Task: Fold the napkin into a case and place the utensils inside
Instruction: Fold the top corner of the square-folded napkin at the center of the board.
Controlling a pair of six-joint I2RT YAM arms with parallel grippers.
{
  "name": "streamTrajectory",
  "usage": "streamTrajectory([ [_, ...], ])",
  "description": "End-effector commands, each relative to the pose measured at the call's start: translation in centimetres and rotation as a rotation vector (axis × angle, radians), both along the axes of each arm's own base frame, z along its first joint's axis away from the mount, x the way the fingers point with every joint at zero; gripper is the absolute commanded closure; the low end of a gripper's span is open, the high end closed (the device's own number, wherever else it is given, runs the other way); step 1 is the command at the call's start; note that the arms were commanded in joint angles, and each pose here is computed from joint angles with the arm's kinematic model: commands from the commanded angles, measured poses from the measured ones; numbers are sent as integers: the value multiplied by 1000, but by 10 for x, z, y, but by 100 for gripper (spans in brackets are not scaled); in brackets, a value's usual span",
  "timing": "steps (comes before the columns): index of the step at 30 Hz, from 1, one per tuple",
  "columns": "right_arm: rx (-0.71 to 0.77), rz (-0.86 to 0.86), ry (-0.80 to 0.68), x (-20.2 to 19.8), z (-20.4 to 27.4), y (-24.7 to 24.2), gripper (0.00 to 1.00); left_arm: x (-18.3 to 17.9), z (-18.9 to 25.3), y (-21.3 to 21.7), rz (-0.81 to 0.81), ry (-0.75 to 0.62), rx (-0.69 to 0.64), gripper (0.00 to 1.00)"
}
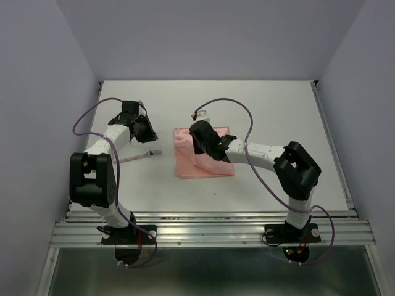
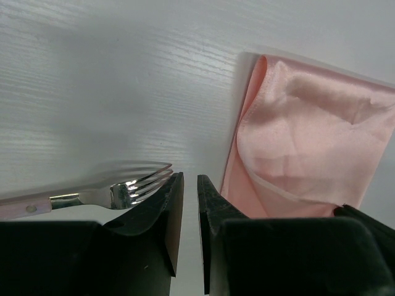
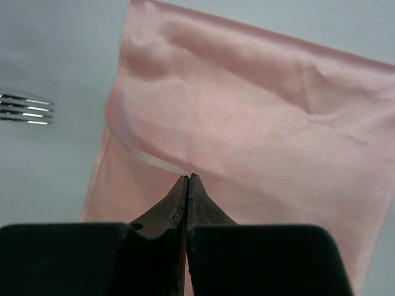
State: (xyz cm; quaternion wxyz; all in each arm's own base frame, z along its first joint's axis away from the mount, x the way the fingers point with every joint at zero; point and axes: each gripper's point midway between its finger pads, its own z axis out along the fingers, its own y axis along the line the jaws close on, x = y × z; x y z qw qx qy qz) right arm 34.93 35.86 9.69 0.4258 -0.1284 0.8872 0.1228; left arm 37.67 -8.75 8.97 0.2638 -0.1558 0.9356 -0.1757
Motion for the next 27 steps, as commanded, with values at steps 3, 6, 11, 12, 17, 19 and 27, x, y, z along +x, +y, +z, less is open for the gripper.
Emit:
streamTrajectory([
  [3,59,-36,-110,49,34,-9,99,3,9,-1,-18,-27,-6,73],
  [6,45,-81,-109,69,29,-30,99,3,12,-1,-21,-33,-3,73],
  [11,47,-127,-93,90,19,-56,99,2,10,-1,-25,-27,-4,73],
  [12,48,-128,-89,92,17,-58,99,2,10,-2,-27,-24,-3,73],
  [17,26,-145,-76,103,4,-67,99,2,10,-2,-26,-27,-4,73],
  [19,15,-162,-75,107,0,-72,99,2,9,-1,-26,-22,-5,73],
  [27,-6,-232,-63,126,-15,-92,99,2,6,-2,-28,-15,-6,73],
])
